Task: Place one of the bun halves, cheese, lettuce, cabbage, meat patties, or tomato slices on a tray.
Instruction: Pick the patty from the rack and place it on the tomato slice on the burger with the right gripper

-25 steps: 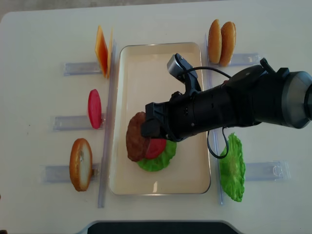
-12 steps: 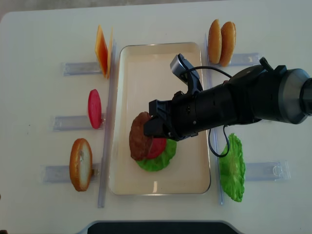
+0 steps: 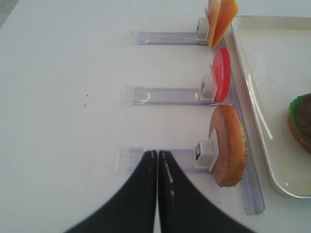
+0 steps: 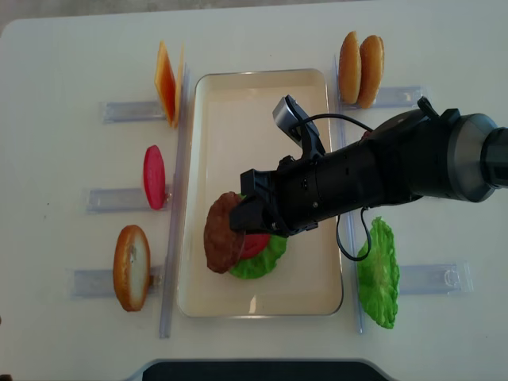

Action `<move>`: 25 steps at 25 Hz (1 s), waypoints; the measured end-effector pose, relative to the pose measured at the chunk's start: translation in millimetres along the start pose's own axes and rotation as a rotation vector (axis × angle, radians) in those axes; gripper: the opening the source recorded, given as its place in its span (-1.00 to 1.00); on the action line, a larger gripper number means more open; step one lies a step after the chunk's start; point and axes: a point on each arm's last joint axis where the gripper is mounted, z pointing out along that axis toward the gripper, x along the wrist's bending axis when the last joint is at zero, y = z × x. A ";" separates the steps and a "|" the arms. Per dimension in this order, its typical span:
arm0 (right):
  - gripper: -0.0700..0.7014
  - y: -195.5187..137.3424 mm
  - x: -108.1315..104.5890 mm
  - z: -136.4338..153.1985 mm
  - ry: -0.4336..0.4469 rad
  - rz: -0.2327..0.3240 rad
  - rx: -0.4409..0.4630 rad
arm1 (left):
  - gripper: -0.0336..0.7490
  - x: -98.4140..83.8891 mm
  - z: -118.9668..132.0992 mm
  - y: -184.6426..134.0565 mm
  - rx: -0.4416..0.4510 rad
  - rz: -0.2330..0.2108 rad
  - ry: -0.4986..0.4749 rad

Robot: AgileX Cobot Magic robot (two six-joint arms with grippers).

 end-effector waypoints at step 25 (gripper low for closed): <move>-0.46 13.0 -9.1 -12.9 0.003 0.013 -0.039 | -0.92 0.0 0.0 0.0 0.000 0.000 0.000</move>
